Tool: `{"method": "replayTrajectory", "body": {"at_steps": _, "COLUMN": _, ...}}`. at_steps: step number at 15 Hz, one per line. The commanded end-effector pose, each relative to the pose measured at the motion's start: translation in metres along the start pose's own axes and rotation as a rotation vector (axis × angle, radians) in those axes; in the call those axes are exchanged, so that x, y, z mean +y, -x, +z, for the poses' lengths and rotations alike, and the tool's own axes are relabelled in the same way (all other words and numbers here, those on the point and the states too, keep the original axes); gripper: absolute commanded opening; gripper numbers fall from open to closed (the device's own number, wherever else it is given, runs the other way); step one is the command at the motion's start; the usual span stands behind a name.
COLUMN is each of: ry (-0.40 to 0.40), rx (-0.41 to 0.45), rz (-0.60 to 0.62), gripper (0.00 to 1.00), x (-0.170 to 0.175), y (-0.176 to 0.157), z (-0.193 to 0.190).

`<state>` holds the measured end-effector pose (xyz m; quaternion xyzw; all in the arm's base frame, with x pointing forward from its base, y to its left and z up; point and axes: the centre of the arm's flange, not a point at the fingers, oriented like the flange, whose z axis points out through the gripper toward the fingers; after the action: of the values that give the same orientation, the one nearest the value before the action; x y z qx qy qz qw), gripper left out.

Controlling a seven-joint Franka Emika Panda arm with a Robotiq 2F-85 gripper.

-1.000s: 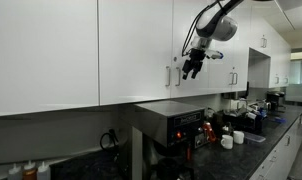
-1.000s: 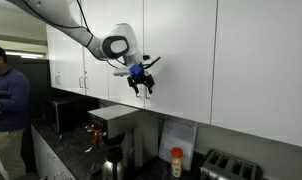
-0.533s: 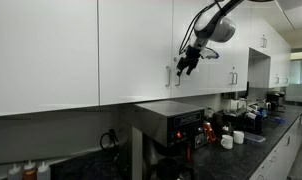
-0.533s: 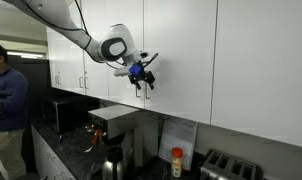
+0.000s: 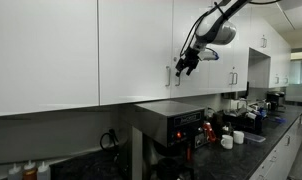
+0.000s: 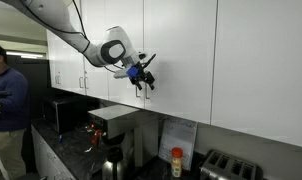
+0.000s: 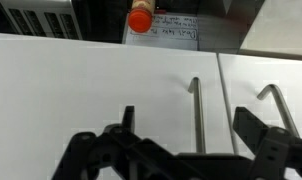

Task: Open the right cupboard door

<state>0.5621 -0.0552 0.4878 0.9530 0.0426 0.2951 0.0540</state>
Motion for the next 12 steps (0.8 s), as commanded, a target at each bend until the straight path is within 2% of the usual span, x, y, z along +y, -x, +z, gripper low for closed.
{"method": "replayTrajectory", "body": {"at_steps": 1, "ry": 0.01, "rx": 0.021, "rz": 0.01, "gripper": 1.0, "x": -0.006, "y": 0.0034, "z": 0.0064}}
{"method": "replayTrajectory", "body": {"at_steps": 11, "ry": -0.007, "rx": 0.033, "rz": 0.017, "gripper": 1.0, "x": -0.0127, "y": 0.0025, "z": 0.0094}}
{"method": "replayTrajectory", "body": {"at_steps": 12, "ry": -0.005, "rx": 0.035, "rz": 0.02, "gripper": 0.75, "x": -0.0124, "y": 0.0026, "z": 0.0099}}
